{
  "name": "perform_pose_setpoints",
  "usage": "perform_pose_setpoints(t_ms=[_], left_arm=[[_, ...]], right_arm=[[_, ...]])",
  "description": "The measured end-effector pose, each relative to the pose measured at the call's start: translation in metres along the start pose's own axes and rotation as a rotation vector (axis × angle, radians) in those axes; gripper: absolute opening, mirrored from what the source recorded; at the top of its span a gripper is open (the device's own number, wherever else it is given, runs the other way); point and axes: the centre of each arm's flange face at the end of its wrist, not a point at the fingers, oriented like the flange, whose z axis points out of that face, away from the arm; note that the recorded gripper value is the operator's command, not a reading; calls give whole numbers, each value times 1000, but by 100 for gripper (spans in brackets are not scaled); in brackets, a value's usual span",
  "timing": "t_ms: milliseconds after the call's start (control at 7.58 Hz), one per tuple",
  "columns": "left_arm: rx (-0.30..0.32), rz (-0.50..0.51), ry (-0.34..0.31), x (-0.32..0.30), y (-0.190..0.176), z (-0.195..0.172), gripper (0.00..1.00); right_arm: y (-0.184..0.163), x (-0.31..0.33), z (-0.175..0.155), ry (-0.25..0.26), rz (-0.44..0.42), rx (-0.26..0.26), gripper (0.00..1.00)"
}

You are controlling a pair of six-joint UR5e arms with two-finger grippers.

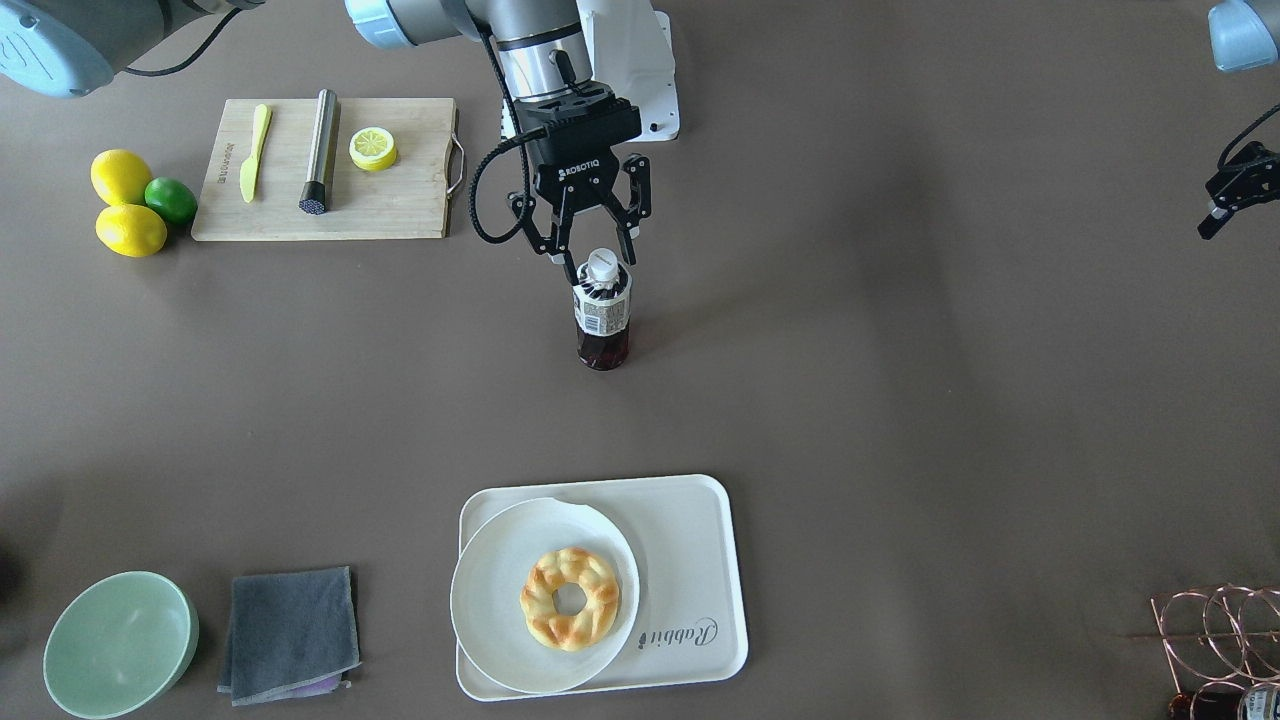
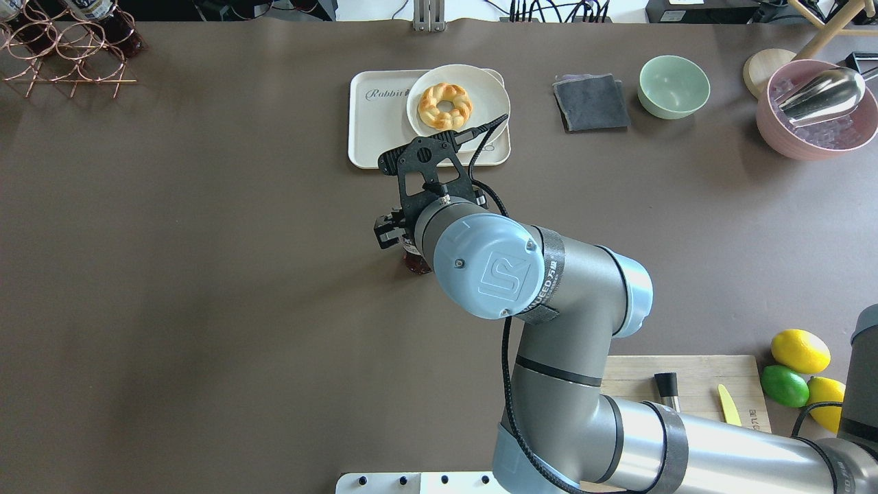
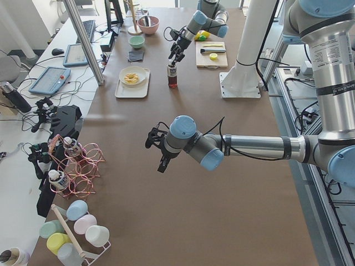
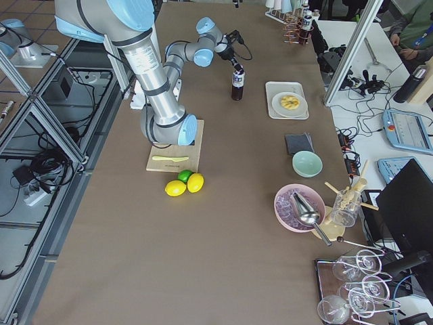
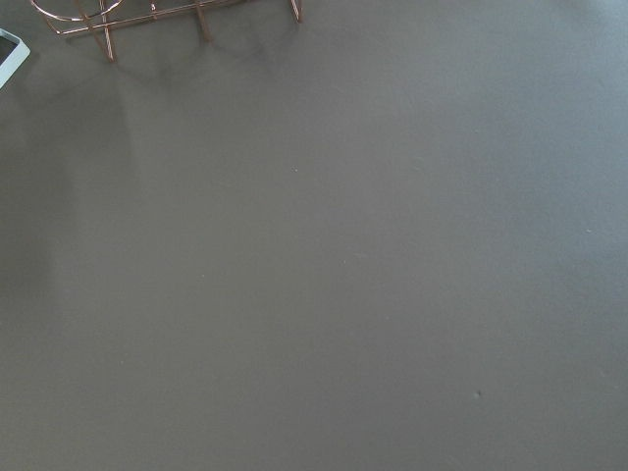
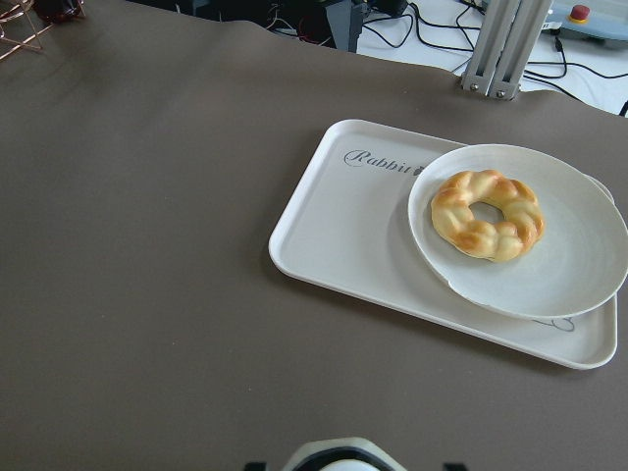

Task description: Place tea on tray

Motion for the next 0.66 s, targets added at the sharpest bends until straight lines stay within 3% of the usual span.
perform_pose_setpoints(t_ms=[396, 528, 660], left_arm=[[0, 1, 1, 1, -1, 0, 100], [1, 2, 1, 1, -2, 0, 100], [1, 3, 1, 1, -2, 1, 100]], right_arm=[[-7, -4, 3, 2, 1, 3, 8], [-8, -5, 2, -1, 2, 3, 0], [-7, -6, 2, -2, 4, 1, 0]])
